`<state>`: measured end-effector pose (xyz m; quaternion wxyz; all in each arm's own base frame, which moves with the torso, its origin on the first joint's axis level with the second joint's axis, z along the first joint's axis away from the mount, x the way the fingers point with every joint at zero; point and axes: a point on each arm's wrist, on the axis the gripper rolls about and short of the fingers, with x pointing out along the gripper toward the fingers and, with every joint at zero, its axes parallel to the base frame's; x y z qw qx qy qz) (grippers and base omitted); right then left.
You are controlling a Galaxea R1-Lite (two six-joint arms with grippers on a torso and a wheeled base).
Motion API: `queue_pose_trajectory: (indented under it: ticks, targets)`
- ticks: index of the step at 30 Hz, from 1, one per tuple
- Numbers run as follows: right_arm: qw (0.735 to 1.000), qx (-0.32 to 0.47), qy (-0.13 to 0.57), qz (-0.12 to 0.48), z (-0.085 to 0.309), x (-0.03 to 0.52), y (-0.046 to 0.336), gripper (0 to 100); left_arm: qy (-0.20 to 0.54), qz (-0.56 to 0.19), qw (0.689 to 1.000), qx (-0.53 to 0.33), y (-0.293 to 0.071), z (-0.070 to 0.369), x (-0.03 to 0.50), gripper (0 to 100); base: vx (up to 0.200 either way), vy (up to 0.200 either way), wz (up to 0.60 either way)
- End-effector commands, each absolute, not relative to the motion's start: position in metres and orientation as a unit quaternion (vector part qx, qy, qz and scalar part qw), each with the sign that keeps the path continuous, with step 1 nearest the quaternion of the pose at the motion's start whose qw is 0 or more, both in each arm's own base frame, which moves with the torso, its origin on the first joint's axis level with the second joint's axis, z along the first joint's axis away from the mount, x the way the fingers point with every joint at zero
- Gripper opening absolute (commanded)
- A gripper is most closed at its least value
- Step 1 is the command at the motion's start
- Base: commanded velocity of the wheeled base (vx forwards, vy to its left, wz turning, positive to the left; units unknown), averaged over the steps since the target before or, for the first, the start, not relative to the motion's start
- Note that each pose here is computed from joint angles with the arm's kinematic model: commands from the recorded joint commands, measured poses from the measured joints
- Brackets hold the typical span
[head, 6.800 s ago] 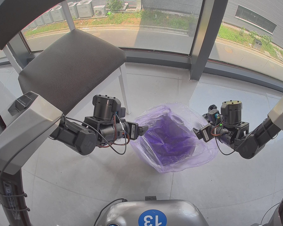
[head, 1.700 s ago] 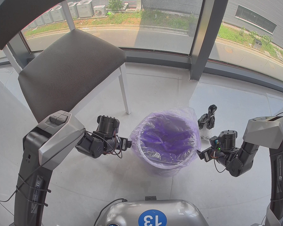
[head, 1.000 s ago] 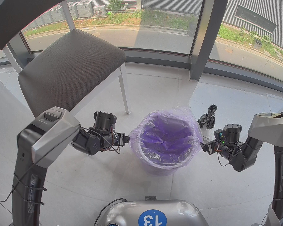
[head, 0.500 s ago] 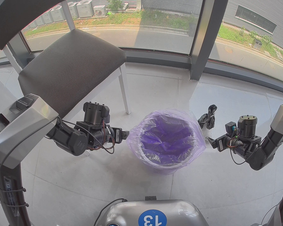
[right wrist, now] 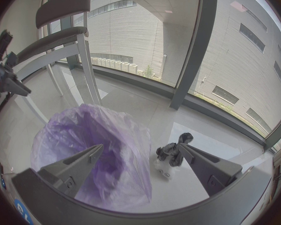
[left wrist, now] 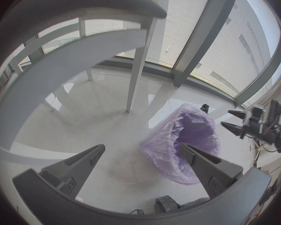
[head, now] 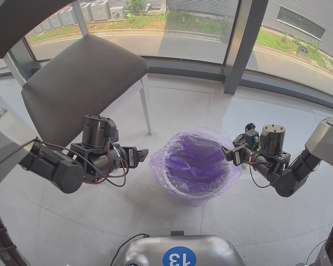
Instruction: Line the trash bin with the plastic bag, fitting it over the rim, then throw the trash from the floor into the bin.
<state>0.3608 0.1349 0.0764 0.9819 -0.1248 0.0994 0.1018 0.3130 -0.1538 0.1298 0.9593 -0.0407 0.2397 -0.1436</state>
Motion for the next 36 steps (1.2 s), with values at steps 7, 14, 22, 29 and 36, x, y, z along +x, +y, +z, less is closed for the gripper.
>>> queue_pose_trajectory:
  ticks: [7, 14, 22, 29, 36]
  targets:
    - [0.979, -0.132, 0.109, 0.113, 0.046, 0.392, 0.162, 100, 0.128, -0.189, 0.970, -0.086, -0.128, 0.183, 0.225, 100, 0.000, 0.000, 0.00]
    - [0.982, -0.128, 0.094, 0.107, 0.047, 0.410, 0.169, 100, 0.115, -0.190, 0.970, -0.094, -0.116, 0.182, 0.207, 100, 0.000, 0.000, 0.00]
    - [0.986, -0.123, 0.086, 0.077, 0.047, 0.424, 0.166, 100, 0.091, -0.197, 0.971, -0.103, -0.105, 0.185, 0.188, 100, 0.000, 0.000, 0.00]
    - [0.991, -0.105, 0.064, 0.048, 0.054, 0.438, 0.161, 100, 0.096, -0.185, 0.973, -0.102, -0.099, 0.182, 0.188, 100, 0.000, 0.000, 0.00]
    - [0.993, -0.088, 0.058, 0.044, 0.060, 0.439, 0.160, 100, 0.097, -0.186, 0.972, -0.103, -0.098, 0.181, 0.187, 100, 0.000, 0.000, 0.00]
